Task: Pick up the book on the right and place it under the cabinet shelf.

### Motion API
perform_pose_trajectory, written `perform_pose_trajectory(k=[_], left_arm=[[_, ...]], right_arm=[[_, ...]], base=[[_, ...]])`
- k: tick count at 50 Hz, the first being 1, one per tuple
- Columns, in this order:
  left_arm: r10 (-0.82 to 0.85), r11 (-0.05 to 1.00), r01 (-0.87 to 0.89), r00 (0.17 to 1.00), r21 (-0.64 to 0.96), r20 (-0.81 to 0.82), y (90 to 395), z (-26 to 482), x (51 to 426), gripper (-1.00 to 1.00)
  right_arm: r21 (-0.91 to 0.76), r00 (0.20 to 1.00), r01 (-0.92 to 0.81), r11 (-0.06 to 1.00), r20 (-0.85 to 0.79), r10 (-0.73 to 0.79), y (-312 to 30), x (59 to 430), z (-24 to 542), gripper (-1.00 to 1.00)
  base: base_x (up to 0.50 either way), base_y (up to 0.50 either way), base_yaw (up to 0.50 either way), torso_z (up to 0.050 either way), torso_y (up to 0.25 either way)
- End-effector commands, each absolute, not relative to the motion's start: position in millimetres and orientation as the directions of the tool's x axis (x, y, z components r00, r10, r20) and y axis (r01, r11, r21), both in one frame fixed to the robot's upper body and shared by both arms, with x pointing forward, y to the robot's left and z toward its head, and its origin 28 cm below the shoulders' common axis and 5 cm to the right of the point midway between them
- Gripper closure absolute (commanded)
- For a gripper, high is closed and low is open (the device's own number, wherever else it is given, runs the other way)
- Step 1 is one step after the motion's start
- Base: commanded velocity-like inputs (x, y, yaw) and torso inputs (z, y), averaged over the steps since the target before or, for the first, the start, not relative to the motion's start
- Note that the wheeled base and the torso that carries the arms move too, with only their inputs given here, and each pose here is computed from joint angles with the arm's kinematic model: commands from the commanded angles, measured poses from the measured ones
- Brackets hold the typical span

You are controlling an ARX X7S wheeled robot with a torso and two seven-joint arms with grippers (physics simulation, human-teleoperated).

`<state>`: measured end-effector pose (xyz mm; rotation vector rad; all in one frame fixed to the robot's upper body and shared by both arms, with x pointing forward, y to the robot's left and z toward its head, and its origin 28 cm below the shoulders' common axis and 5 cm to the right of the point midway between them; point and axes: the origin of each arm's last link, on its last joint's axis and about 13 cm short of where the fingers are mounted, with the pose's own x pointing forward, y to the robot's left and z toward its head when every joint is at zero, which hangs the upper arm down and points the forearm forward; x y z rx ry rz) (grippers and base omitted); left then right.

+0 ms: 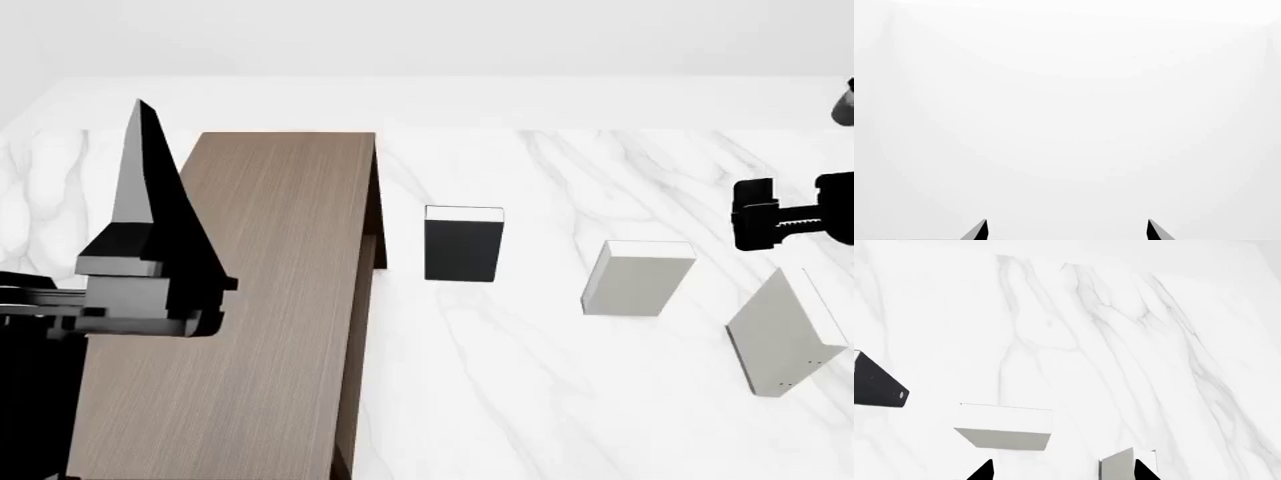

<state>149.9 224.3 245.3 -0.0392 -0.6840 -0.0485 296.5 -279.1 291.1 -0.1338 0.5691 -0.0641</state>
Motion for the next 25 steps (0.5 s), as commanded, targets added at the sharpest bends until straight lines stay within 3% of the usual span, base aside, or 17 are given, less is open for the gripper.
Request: perform_pose_trajectory(k=[1,25], left_arm=[[-0.030,0.998,0.059,0.775,-0.025,0.631,224,244,151,-1.00],[-0.027,0.998,0.057,0.771,-0.027,0.636,224,244,153,-1.00]], right_arm=[[-0.155,0.821,0.075,0.985,-0.550,-0.150,-290,300,283,-1.00],[-0.151,0.795,0.169,0.974,-0.564,-0.225,-305,303,264,-1.00]], base=[[0.00,0.00,0.00,0.000,0.000],[0.00,0.00,0.00,0.000,0.000]])
